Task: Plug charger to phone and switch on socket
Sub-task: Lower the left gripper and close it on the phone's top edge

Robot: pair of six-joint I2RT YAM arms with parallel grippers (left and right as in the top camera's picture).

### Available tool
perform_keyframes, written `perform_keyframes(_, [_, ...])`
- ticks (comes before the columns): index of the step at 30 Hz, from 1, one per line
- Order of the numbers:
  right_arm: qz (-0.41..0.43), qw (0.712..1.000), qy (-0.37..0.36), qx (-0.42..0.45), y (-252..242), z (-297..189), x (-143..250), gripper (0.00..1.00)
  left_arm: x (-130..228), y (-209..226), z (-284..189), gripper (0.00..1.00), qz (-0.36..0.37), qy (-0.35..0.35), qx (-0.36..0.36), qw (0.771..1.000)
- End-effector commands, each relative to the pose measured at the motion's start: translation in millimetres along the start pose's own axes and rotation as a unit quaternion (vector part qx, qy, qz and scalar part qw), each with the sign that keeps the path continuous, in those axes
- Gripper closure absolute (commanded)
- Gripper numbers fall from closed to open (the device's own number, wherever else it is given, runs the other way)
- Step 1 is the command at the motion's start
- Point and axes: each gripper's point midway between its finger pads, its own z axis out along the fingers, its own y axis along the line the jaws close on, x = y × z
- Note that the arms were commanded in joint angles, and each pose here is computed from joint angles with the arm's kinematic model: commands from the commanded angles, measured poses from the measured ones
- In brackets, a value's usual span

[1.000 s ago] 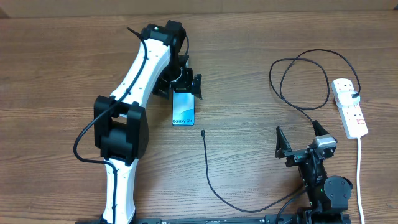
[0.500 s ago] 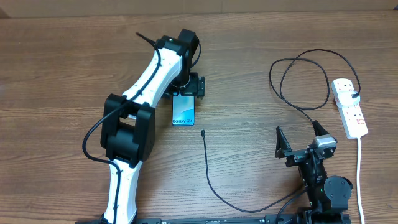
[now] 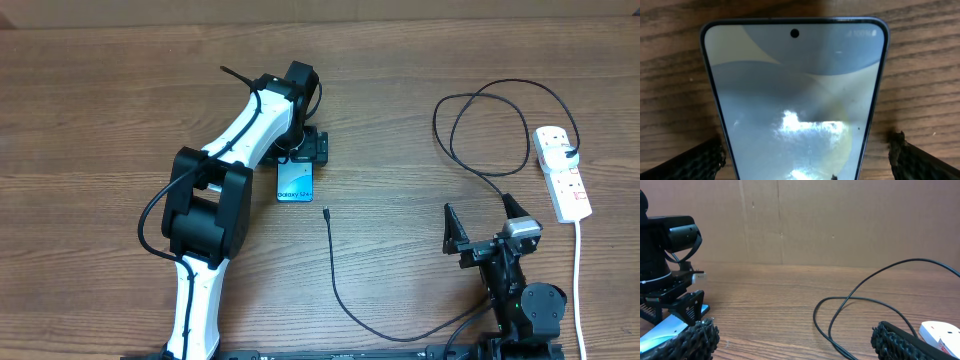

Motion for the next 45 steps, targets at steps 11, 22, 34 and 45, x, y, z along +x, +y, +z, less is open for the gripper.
perform_keyframes(11, [0.001,1.000,0.000,-0.006,2,0,3,0.00,12,8,17,0.00,0.013,0.020,-0.016,1.000])
perform_keyframes(22, [0.001,1.000,0.000,-0.006,2,0,3,0.00,40,20,56,0.13,0.017,0.042,-0.027,0.999])
perform_keyframes(34, [0.001,1.000,0.000,-0.006,2,0,3,0.00,47,18,55,0.07,0.039,0.059,-0.016,0.997])
perform_keyframes(45, [0.001,1.000,0.000,-0.006,2,0,3,0.00,63,12,52,0.01,-0.020,0.099,0.012,0.995])
